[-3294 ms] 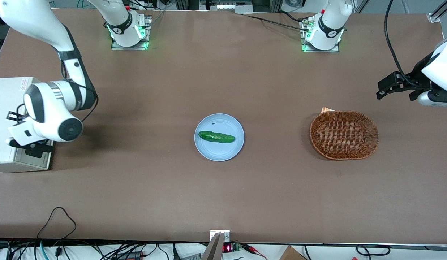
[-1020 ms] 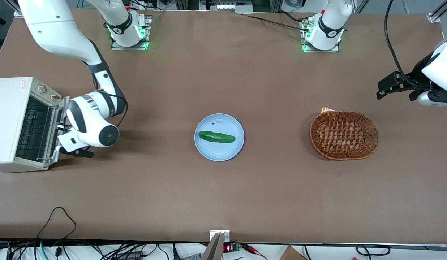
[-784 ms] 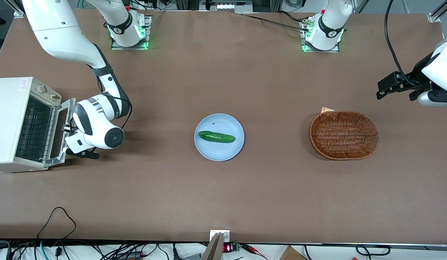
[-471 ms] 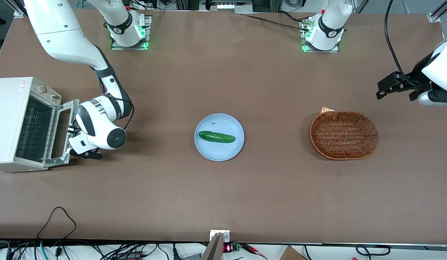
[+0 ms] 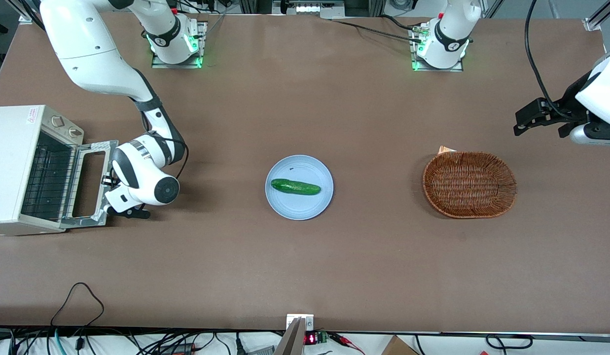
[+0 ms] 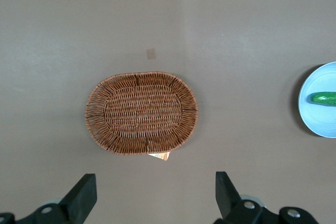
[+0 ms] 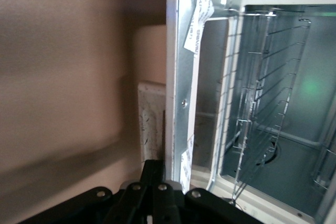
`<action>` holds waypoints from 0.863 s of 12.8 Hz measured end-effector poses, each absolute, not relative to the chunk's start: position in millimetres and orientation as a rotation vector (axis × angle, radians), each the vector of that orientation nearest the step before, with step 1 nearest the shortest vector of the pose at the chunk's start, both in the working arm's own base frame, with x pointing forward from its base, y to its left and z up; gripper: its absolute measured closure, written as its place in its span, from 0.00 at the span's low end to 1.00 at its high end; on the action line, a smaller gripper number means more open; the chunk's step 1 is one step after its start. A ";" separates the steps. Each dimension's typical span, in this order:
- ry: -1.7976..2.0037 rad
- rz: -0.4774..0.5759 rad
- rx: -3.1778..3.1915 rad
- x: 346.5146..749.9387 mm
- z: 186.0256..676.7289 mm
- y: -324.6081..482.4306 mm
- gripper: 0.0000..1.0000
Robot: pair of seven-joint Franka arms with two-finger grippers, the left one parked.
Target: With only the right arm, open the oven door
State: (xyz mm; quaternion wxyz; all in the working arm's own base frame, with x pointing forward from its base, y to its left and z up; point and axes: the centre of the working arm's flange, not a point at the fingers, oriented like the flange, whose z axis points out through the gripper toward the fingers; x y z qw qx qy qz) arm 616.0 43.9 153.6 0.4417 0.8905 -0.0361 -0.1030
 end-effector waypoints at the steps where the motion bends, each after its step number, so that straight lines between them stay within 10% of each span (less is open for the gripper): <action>1: -0.084 -0.258 2.214 615.8 148.0 44.0 0.98; 11: -0.125 -0.307 2.239 614.1 127.5 28.6 0.95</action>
